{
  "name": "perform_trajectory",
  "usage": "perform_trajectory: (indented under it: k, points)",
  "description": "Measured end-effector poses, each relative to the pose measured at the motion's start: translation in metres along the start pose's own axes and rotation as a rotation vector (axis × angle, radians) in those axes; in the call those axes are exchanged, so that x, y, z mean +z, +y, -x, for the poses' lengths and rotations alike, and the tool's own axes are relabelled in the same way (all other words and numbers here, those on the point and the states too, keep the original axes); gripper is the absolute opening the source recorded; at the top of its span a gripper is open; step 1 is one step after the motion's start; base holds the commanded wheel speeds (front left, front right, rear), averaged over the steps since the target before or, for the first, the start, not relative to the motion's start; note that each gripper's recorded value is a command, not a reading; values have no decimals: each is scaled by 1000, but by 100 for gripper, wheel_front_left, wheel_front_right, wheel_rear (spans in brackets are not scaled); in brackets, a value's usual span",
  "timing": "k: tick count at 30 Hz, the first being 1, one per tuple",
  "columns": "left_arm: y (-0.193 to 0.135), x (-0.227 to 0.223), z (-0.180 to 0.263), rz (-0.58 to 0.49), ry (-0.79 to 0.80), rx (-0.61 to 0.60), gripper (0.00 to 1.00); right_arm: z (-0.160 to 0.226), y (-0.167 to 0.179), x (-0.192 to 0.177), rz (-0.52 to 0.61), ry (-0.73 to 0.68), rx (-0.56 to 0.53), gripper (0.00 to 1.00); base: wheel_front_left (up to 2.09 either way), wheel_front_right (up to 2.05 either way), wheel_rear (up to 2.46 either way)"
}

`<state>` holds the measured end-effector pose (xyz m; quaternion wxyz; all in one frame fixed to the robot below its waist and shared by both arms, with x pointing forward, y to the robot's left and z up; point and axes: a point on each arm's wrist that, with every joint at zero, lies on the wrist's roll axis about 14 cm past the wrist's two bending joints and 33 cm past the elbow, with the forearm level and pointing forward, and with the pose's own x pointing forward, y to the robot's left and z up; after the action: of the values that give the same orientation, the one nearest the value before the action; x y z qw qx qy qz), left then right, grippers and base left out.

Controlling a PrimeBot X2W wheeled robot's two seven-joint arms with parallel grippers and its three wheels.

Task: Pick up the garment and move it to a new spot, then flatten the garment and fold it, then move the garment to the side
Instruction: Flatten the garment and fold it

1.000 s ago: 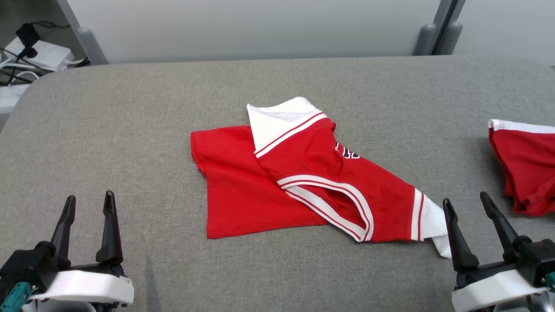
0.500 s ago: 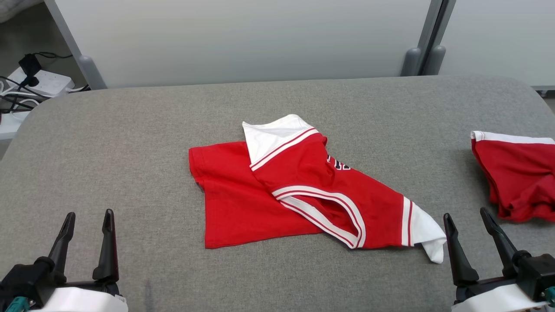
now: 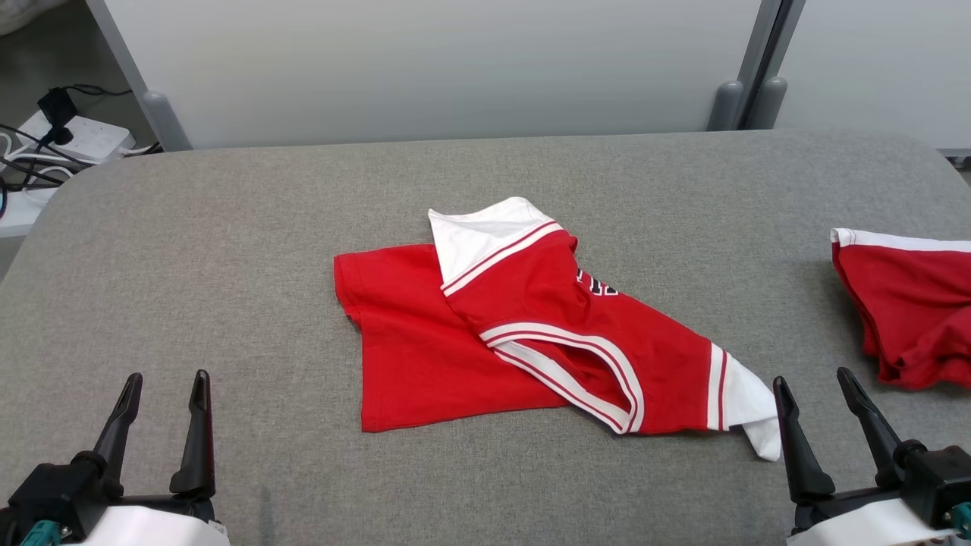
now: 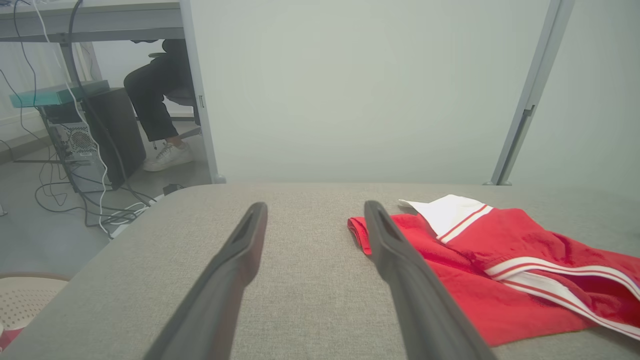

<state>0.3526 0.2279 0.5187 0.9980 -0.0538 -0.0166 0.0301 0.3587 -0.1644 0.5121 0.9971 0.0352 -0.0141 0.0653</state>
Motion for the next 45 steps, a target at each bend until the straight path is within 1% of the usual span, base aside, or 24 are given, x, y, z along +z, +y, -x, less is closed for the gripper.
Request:
perform_trajectory:
  k: [5,7,10,14,18,21,26,30,32,36,37,38,39,45]
  points:
    - [1,-2,-1,-2,7,6,100,-1,0,-3,-1,10,1,100,0,0,0]
    - [1,-3,-2,-2,11,10,100,-3,4,-5,3,17,18,100,0,0,0]
    - [1,-7,-4,0,22,11,100,-13,20,-7,28,29,91,100,0,0,0]
    - [-2,-6,-9,9,15,10,100,-34,56,-14,90,73,251,100,0,0,0]
    - [-3,-3,-12,11,0,14,100,-46,92,-41,159,177,410,100,0,0,0]
    - [0,-5,-15,22,2,32,100,-56,112,-61,214,250,502,100,0,0,0]
    - [12,-13,-14,23,23,79,100,-77,129,-88,308,359,588,100,0,0,0]
    - [19,-20,-15,27,41,109,100,-84,147,-110,360,453,658,100,0,0,0]
    - [22,-23,-15,23,48,115,100,-87,151,-117,375,489,676,100,0,0,0]
    - [23,-28,-18,27,60,125,100,-96,153,-123,394,516,687,100,0,0,0]
    - [23,-29,-18,25,62,123,100,-98,152,-124,397,523,688,49,0,0,0]
    - [23,-30,-18,26,64,125,100,-98,152,-125,400,524,688,18,0,0,0]
    - [24,-30,-19,27,64,124,100,-99,151,-125,398,525,685,0,0,0,0]
    - [22,-30,-24,30,56,120,100,-104,141,-120,364,522,647,0,0,0,0]
